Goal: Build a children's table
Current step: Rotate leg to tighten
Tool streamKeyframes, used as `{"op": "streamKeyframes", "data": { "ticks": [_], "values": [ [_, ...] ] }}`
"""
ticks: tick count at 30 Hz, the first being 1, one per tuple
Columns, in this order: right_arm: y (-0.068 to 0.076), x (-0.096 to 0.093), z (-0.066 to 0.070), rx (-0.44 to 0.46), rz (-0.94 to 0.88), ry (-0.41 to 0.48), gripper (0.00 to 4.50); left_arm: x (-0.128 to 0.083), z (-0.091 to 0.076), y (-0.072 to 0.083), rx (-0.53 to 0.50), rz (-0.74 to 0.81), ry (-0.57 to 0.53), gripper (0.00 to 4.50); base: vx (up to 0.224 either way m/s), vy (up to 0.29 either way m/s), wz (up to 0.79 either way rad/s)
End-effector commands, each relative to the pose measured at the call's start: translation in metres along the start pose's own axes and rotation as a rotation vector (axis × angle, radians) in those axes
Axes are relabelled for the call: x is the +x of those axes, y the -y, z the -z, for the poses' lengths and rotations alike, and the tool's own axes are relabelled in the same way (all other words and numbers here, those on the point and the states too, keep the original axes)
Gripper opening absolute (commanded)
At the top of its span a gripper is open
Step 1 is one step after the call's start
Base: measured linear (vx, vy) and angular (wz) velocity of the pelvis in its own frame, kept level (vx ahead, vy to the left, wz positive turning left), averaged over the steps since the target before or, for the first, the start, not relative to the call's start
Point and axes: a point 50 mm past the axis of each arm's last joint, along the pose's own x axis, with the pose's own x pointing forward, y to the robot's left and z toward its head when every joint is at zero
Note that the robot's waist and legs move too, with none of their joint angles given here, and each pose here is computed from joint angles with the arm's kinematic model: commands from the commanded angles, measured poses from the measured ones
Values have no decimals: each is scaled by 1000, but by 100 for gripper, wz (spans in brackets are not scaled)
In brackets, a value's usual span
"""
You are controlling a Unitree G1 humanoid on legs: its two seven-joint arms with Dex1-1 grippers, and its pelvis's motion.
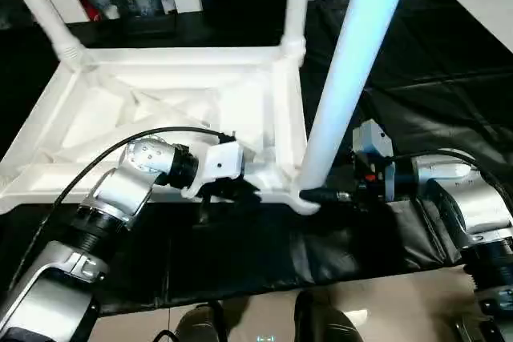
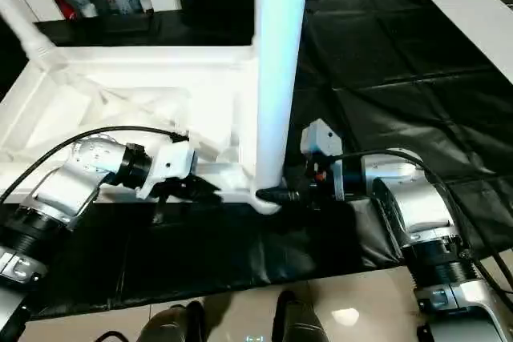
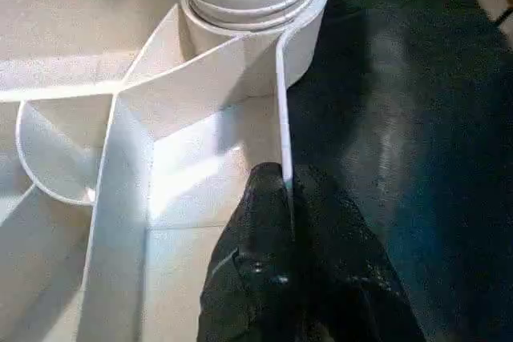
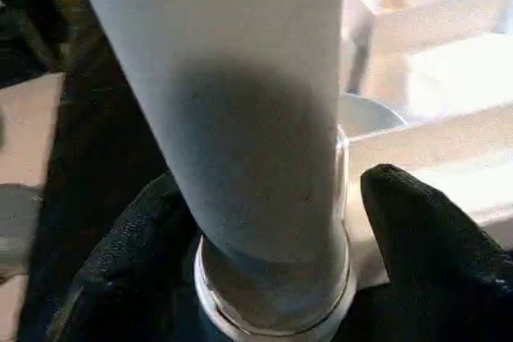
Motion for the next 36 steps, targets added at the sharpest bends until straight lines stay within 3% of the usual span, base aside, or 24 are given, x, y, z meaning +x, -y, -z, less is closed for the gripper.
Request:
{"op": "streamKeyframes", "data": {
  "ticks": [1, 12, 22, 24, 26, 36],
  "values": [
    [-2, -2, -1, 9, -44, 15, 308, 3, -8, 5, 61, 87, 8, 0, 0, 0, 0],
    [-7, -3, 3, 53, -150, 1, 206, 2, -6, 7, 72, 108, -1, 0, 0, 0, 0],
    [-13, 8, 1, 104, -159, 50, 198, 3, -9, 5, 19, 54, 43, 0, 0, 0, 0],
    [-10, 16, 2, 128, -65, 43, 198, 6, -12, 2, -21, 2, 66, 0, 0, 0, 0],
    [-2, 35, -1, 166, 144, 67, 198, 12, -15, -10, -102, -140, 75, 0, 0, 0, 0],
    [12, 85, -20, 339, 570, 134, 198, 33, -32, -35, -270, -492, 54, 0, 0, 0, 0]
  ]
}}
